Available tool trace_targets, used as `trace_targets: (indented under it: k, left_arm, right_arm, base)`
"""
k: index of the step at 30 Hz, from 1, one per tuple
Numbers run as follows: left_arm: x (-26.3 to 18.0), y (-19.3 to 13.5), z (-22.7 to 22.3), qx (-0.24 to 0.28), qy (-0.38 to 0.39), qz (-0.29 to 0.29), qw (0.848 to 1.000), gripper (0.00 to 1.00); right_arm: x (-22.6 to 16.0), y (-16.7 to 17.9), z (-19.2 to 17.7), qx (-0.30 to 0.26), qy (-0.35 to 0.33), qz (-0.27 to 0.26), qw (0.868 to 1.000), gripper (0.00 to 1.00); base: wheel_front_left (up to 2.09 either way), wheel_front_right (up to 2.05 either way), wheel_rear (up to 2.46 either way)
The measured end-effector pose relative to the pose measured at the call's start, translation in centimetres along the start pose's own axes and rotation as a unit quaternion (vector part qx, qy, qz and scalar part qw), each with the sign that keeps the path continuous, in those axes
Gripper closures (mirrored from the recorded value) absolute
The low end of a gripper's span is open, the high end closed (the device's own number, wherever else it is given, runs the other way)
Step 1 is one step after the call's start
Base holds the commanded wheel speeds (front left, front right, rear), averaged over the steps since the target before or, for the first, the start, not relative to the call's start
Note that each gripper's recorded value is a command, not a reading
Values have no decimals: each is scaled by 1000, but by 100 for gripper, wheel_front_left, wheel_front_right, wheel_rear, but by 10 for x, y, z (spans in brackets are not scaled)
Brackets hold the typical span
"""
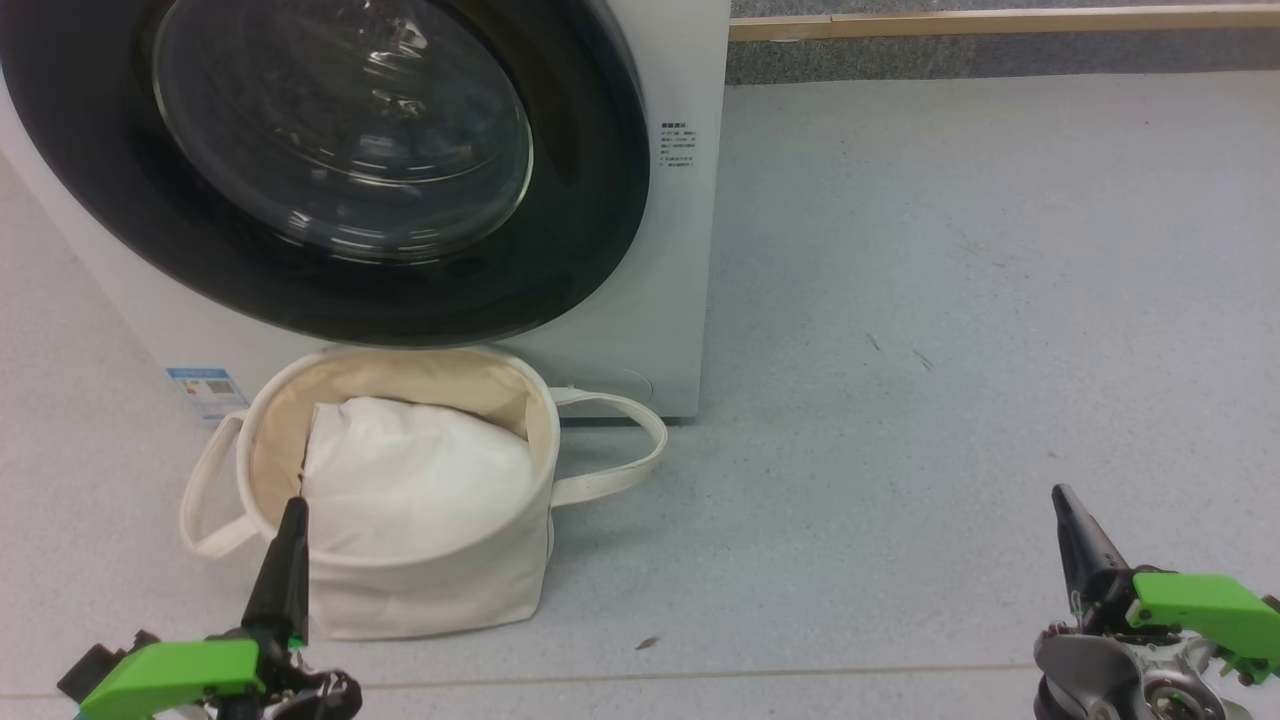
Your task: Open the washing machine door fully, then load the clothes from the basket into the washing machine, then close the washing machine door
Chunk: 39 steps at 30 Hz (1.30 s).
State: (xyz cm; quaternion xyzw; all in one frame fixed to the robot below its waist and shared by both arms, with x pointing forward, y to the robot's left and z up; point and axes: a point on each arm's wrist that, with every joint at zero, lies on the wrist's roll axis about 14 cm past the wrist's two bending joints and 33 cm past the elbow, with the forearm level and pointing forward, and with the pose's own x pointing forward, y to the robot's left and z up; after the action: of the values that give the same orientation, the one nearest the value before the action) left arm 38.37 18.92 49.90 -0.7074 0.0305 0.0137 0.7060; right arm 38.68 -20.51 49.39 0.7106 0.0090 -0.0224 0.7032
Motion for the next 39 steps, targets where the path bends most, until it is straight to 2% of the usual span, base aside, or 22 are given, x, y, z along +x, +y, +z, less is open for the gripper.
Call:
trace_targets:
  k: [39]
  left_arm:
    - [0,0,0,0,0,0,1000,100]
  right_arm:
    - [0,1,-2,3,1,1,1000,100]
  base:
    - [0,0,0]
